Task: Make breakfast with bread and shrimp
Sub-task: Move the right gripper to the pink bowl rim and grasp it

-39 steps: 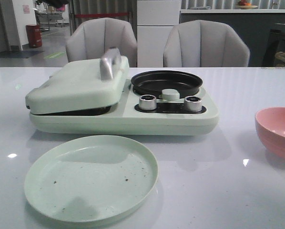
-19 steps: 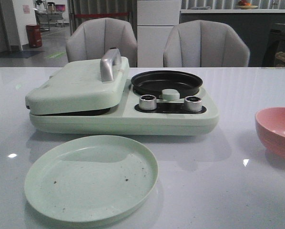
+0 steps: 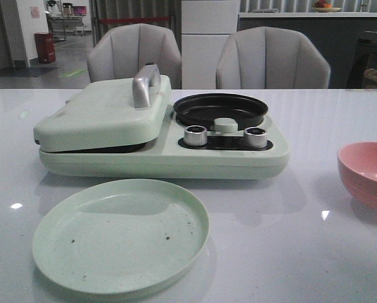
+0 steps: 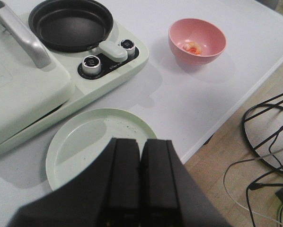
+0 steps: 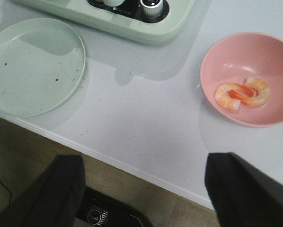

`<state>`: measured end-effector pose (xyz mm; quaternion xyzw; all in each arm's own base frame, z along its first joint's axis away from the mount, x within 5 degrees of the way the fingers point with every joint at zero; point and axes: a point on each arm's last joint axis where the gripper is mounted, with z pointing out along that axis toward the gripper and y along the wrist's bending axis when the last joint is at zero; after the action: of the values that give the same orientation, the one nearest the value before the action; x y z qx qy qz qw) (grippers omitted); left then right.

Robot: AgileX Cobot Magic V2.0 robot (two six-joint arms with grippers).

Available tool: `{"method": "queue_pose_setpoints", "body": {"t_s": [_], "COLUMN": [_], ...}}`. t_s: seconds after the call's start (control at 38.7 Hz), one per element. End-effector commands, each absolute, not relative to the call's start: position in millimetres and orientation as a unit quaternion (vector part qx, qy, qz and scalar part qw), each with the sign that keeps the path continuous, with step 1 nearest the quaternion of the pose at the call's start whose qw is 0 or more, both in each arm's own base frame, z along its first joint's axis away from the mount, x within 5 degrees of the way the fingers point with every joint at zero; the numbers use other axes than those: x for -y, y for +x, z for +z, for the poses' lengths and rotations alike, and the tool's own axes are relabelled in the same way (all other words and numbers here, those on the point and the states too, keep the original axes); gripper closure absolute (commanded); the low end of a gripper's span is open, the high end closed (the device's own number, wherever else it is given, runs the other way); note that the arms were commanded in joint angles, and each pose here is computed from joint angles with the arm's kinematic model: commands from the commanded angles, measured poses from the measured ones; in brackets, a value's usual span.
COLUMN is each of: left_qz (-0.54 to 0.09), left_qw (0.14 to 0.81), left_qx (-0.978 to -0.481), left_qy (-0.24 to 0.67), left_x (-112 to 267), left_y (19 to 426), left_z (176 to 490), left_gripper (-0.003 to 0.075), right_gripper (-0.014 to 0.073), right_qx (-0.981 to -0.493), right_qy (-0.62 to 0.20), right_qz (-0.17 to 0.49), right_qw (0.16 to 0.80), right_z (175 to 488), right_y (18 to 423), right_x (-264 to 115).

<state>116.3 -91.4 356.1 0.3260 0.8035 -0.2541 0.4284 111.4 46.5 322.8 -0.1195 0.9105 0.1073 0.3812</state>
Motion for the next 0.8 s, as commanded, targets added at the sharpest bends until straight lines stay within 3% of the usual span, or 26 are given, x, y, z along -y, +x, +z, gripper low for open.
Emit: {"method": "queue_pose_setpoints", "body": {"t_s": [0.0,0.21,0.44,0.78], "left_qz": [-0.268,-0.268,-0.268,-0.268], "left_qw": [0.468,0.467,0.467,0.467], "left_qx": [-0.783,-0.783,-0.783,-0.783], "left_qy": [0.31,0.31,0.31,0.31], "left_x": [90,90,90,90], "left_y": [112,112,112,112], "left_z": [369,368,368,368], "left_gripper": [0.0621,0.0621,0.0621,0.0621], "right_gripper": [-0.0025,-0.0025,-0.0025,-0.0025], "right_qx": [-0.888,-0.885,-0.914,-0.951], "right_qy": [-0.117,-0.151,-0.118,0.017], "right_qz": [0.115,0.04,-0.027,-0.06], "right_qw": [0.43,0.438,0.387,0.302], "right_z": [337,335,335,329], "right_y": [115,124,150,221], "right_x": [-47,-40,-37,3]}}
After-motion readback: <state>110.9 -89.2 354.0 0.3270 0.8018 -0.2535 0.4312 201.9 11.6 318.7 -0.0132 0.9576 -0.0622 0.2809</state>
